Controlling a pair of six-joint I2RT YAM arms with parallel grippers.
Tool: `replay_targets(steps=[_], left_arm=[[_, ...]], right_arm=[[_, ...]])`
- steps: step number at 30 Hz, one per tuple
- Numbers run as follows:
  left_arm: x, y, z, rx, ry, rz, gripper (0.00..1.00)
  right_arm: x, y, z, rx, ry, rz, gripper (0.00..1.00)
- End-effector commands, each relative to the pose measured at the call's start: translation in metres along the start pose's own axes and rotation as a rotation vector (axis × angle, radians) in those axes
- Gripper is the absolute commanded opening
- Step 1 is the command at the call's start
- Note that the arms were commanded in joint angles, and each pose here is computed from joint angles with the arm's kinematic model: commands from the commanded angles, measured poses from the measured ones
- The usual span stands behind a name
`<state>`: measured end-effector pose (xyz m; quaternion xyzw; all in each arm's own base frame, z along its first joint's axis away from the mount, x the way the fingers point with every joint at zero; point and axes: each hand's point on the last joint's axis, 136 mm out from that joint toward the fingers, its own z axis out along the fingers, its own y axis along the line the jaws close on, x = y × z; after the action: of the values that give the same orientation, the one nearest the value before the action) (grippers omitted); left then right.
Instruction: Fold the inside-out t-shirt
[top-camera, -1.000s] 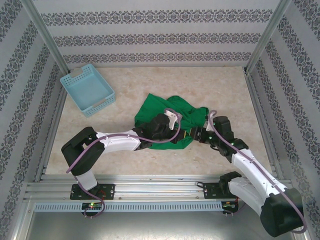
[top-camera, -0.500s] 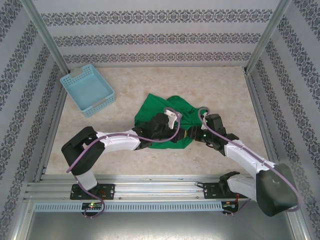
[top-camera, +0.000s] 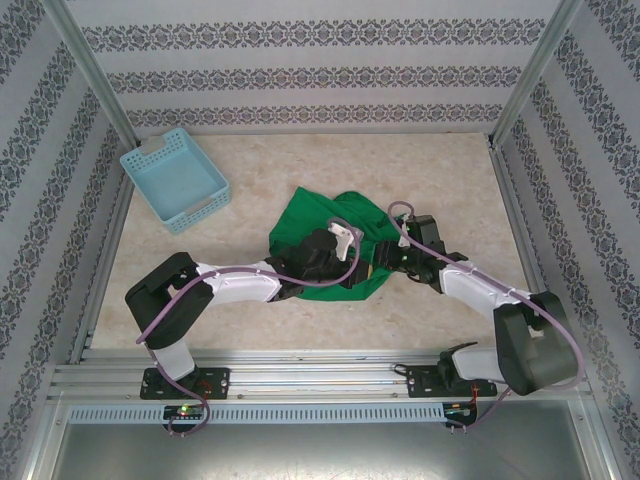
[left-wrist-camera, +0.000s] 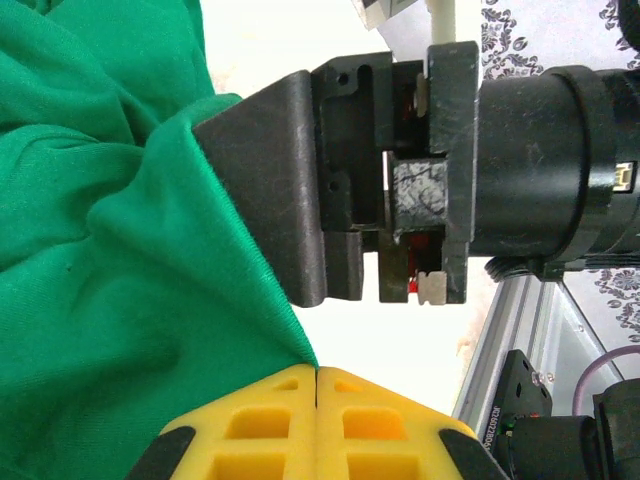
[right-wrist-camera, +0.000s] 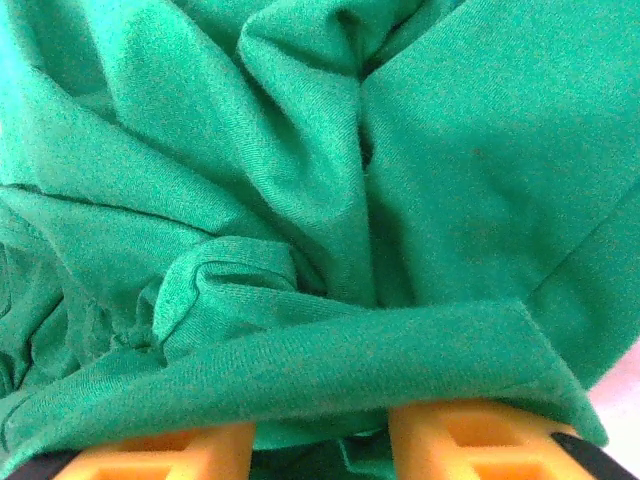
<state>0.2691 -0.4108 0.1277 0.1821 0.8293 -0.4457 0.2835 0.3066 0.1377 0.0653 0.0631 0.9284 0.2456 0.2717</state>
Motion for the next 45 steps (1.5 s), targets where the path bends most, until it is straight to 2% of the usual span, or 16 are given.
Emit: replay_targets(steps=[1,8,10,22,29,33,40,45], left_arm=[[-0.007,-0.002,0.002,0.031,-0.021,0.001,0.0],[-0.007,0.003,0.002,0.016,-0.023,-0.009,0.0],[-0.007,0.007,0.002,0.002,-0.023,-0.012,0.0],[-0.006,0.042,0.0,-0.149,0.005,-0.03,0.01],[-0.007,0.061,-0.008,-0.294,0.046,0.01,0.25],[-0.006,0.061,-0.009,-0.299,0.058,0.026,0.32],[-0.006,0.041,-0.002,-0.203,0.071,0.046,0.37],[0.0,0.053,0.0,-0.275,0.1,0.048,0.4]], right_arm=[[-0.011,0.01,0.002,-0.009,-0.026,-0.035,0.31],[-0.012,0.006,-0.006,0.044,-0.038,-0.057,0.04],[-0.014,0.006,-0.013,0.049,-0.053,-0.06,0.0],[-0.001,0.011,-0.054,0.043,-0.047,-0.053,0.0],[0.001,0.026,-0.096,-0.027,-0.073,-0.031,0.0],[0.001,0.026,-0.113,-0.052,-0.092,-0.011,0.0],[0.015,0.005,-0.092,-0.019,-0.043,0.047,0.0],[0.024,-0.019,-0.075,0.079,0.004,0.121,0.0]])
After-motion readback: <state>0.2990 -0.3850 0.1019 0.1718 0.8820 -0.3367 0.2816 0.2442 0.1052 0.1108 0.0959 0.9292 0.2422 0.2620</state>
